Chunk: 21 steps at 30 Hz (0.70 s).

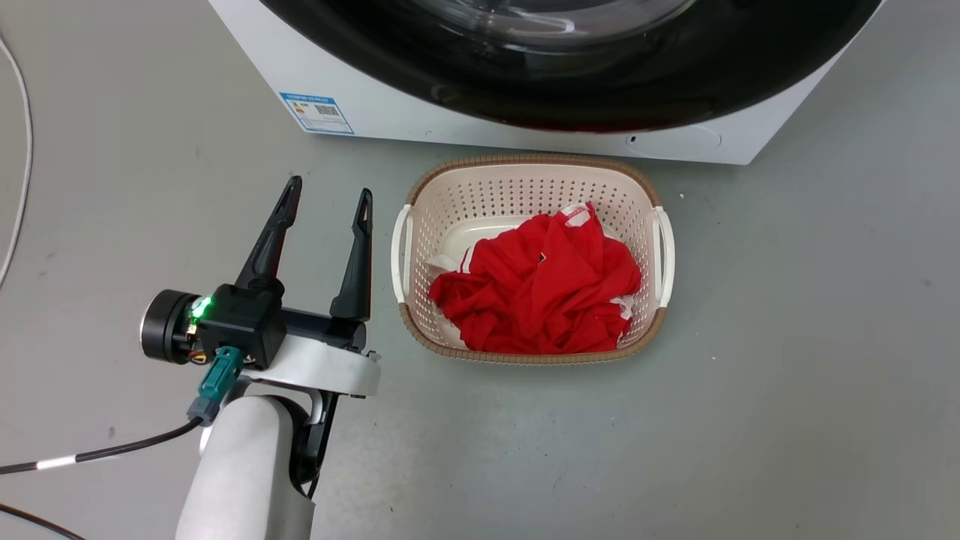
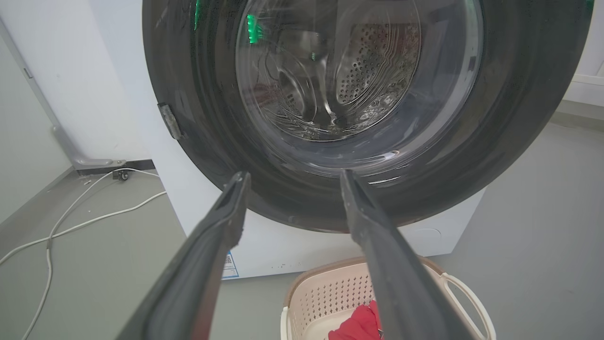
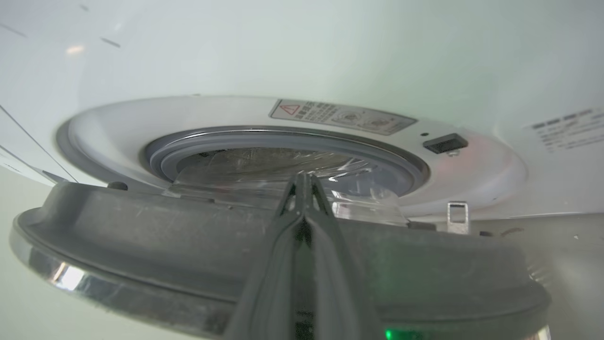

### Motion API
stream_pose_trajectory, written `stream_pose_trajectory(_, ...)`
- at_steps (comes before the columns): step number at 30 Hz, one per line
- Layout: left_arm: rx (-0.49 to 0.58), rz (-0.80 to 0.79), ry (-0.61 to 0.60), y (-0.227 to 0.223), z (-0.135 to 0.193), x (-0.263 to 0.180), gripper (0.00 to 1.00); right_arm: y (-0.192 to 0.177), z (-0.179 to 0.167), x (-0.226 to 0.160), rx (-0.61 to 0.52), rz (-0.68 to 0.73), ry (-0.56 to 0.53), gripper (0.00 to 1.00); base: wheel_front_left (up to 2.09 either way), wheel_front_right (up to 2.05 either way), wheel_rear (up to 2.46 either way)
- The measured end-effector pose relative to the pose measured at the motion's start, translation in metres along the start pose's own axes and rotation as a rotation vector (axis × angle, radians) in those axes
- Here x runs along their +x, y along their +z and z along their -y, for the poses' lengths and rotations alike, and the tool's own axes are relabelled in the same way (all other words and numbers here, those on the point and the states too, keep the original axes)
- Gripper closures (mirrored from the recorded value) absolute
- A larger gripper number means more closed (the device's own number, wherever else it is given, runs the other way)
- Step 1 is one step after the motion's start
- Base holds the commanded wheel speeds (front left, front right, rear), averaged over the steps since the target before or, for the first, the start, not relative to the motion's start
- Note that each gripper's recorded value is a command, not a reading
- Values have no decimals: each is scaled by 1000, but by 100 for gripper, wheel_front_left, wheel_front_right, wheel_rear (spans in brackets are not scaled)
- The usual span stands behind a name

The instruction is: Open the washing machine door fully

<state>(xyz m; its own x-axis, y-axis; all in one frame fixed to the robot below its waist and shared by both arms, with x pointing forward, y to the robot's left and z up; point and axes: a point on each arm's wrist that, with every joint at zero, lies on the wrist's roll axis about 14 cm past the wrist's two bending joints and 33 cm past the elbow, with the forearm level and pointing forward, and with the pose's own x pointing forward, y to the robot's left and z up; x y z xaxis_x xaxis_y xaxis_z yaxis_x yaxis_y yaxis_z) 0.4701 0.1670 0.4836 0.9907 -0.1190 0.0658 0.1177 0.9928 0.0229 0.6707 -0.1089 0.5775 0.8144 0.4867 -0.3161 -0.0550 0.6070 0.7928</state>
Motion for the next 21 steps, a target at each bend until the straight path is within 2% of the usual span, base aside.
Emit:
stream_pose_trajectory(10, 9, 36, -5, 20, 3, -9, 0, -37, -18, -28, 71, -186, 74, 100, 0, 0, 0)
stream_pose_trajectory(21, 16, 62, 4, 41, 9, -41, 0, -84, -40, -72, 75, -331, 150, 100, 0, 0, 0)
